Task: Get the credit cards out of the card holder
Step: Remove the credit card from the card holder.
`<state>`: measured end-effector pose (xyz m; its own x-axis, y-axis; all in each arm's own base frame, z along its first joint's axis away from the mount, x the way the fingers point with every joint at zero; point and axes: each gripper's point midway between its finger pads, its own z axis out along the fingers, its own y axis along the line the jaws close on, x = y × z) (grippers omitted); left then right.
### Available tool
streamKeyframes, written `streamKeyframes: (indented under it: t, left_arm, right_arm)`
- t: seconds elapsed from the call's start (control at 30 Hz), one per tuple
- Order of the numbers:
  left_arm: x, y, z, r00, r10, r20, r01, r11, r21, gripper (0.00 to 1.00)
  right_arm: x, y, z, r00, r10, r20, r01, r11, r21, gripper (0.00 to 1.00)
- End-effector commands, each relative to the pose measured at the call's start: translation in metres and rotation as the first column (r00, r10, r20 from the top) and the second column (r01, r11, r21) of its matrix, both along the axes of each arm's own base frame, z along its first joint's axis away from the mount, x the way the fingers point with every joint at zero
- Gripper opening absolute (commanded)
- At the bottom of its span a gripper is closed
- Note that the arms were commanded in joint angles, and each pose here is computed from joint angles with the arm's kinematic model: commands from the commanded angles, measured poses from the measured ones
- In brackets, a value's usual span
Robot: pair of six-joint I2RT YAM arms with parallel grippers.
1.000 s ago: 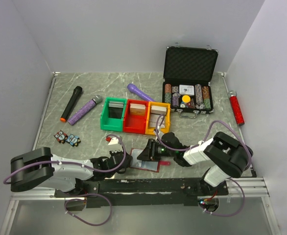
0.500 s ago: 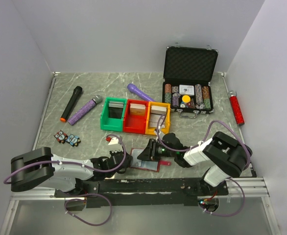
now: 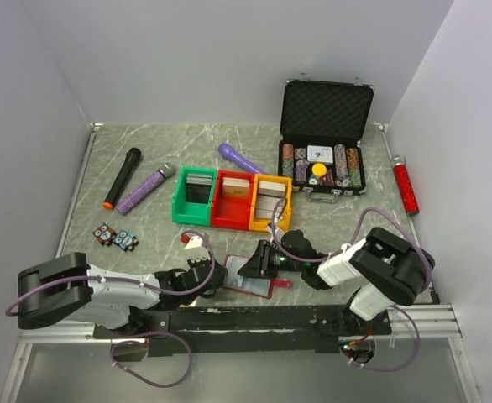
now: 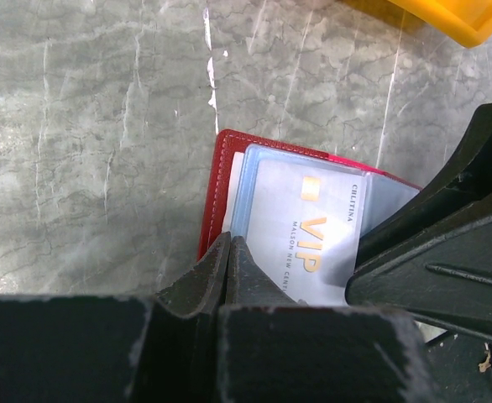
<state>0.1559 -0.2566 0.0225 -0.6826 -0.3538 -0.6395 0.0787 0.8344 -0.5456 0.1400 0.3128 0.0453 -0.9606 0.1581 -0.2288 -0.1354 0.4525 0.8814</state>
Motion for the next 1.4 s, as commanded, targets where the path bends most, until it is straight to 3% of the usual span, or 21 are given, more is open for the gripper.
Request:
streamKeyframes:
  t: [0.0, 0.6, 1.37]
  left_arm:
    - [-0.016, 0.020, -0.027, 0.997, -0.024, -0.073, 0.032, 0.994, 0.103, 0.01]
    - [-0.013, 0.027, -0.031, 0.997, 0.015, -0.077, -0.006, 0.993, 0.119, 0.01]
    - [-0.012, 0.036, -0.036, 0.993, 0.060, -0.098, -0.046, 0.989, 0.137, 0.01]
  right_arm:
    - [0.009, 0.005, 0.025, 0.997, -0.008, 0.075, 0.002, 0.997, 0.081, 0.33]
    - [0.009, -0.003, 0.025, 0.997, -0.007, 0.083, 0.002, 0.998, 0.060, 0.26]
    - [0.001, -0.013, 0.021, 0.997, 0.000, 0.078, -0.005, 0.998, 0.056, 0.31]
